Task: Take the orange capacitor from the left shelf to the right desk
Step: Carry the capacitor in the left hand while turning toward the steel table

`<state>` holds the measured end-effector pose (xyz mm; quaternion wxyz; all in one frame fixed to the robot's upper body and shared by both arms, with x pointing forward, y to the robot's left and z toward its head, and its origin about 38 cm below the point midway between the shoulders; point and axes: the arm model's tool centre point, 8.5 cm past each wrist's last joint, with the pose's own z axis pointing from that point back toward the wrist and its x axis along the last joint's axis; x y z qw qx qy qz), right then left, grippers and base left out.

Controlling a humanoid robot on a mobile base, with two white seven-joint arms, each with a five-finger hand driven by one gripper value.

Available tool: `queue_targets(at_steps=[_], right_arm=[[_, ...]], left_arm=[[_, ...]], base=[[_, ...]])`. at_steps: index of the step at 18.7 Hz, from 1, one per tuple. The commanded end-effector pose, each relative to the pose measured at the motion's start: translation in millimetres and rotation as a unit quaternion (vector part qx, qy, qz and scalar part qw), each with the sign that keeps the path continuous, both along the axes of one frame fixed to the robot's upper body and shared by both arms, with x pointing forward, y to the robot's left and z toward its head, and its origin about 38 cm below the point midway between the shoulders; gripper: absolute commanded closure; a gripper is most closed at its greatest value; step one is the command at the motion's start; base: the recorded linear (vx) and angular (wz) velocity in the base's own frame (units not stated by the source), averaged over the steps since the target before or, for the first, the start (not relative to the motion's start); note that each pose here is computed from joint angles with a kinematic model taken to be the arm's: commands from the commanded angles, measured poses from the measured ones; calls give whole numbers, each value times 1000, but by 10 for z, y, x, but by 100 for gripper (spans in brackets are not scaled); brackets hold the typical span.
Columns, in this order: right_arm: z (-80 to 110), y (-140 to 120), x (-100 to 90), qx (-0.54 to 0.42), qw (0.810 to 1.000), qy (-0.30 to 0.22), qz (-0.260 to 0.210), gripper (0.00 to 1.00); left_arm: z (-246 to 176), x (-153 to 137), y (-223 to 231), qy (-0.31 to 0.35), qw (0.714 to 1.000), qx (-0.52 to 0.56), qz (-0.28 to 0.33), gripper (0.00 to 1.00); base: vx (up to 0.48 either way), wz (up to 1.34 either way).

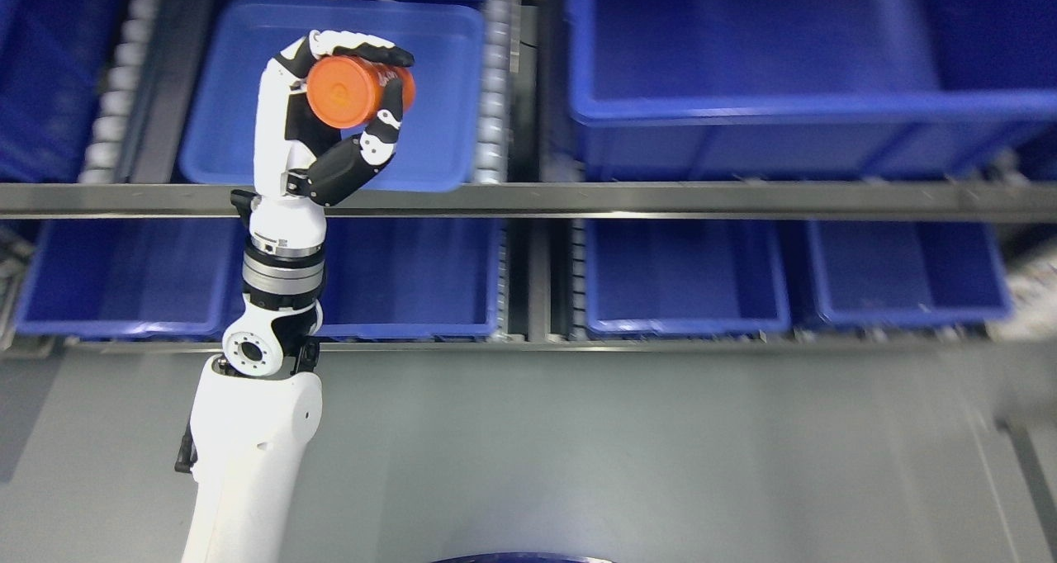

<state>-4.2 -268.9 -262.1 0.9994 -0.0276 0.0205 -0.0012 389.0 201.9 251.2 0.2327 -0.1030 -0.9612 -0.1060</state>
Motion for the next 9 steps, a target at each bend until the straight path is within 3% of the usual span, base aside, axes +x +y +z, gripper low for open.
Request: queue_targets(at_steps=[1,9], right_arm=[[5,-114,126,-9,1000,-18,-1,0],[5,-114,126,-9,1000,-18,-1,0]], left_arm=[[341,-38,375,-57,997,-12,51,98],[185,-7,186,-17,1000,-2,22,97]], base=[[-269,-838],[-187,-1268]])
